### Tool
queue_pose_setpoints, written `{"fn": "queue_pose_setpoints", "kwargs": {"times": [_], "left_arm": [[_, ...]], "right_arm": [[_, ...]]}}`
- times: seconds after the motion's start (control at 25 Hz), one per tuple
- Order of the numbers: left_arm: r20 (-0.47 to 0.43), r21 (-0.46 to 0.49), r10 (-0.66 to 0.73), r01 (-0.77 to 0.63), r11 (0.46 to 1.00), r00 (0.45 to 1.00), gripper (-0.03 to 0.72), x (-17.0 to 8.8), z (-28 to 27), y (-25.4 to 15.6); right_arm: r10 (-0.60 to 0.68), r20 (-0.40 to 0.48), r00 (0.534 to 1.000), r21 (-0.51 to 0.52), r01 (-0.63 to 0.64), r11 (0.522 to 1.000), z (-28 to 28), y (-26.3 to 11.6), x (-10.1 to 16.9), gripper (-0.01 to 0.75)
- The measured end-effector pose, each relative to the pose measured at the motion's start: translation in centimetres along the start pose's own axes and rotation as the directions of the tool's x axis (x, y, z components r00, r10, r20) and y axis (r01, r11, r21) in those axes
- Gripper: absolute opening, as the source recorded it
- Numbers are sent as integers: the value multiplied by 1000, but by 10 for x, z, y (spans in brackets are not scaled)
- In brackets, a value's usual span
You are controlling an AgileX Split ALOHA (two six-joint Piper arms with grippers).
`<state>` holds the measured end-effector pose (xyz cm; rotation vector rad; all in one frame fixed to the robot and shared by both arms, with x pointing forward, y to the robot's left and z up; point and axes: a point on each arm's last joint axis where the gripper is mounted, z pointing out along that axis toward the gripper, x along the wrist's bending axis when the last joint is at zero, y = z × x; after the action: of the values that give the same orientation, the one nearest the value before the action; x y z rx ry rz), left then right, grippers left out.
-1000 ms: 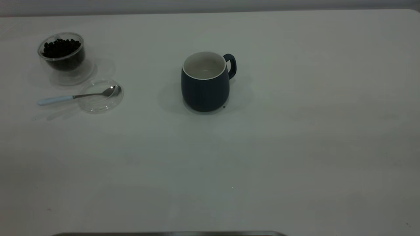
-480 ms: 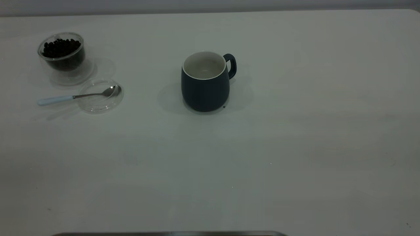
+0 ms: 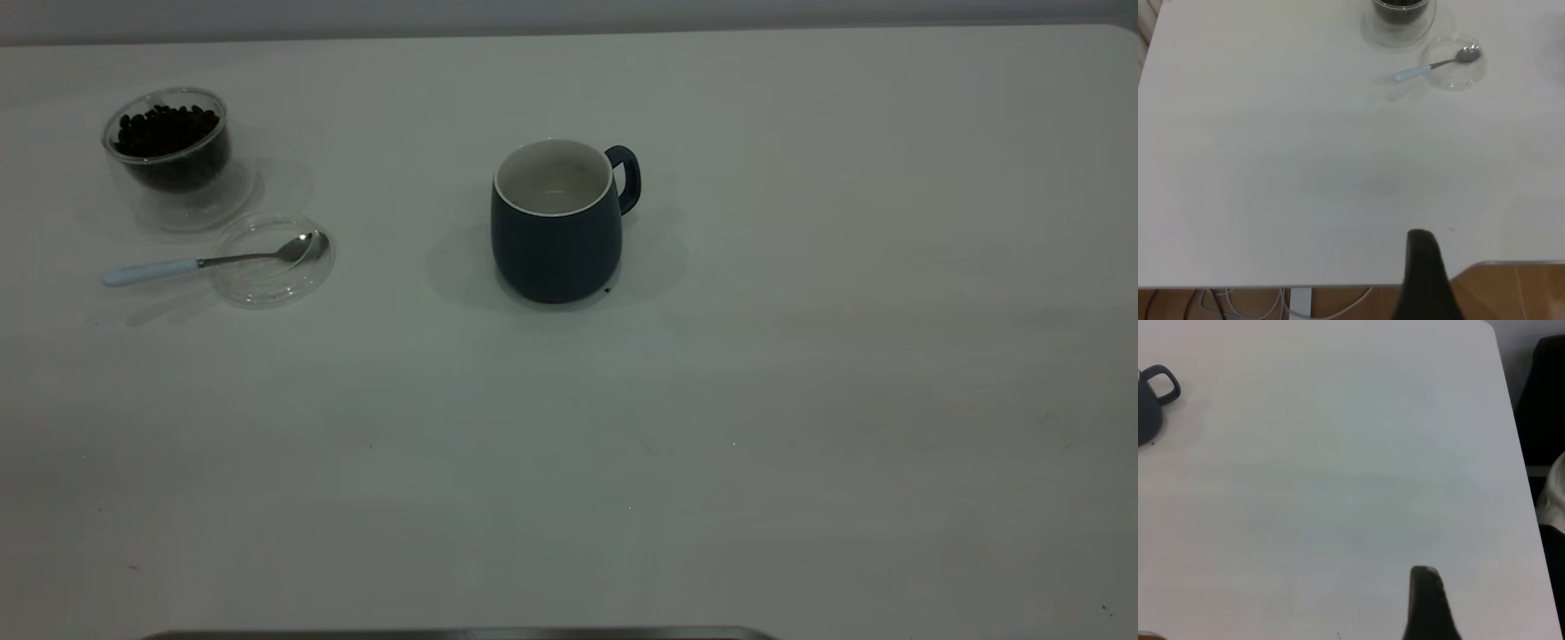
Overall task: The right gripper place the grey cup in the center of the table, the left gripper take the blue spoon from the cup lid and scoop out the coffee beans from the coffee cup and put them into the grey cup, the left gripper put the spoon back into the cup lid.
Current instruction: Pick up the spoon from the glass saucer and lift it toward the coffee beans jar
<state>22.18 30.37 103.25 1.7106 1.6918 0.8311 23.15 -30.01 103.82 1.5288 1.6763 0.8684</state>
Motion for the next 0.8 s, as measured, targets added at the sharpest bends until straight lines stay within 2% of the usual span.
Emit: {"fn": "queue_pose_setpoints", "kwargs": {"times": [0.64,0.8], "left_arm": [[6,0,-2,2,1000,1000,592,-1,0,0],[23,18,-50,49,999,999,592,-2,2,3]], "right_arm": [[1,1,1000,0,-1,1000,0,0,0,462],[1,1,1000,0,-1,1000,0,0,0,462]]}}
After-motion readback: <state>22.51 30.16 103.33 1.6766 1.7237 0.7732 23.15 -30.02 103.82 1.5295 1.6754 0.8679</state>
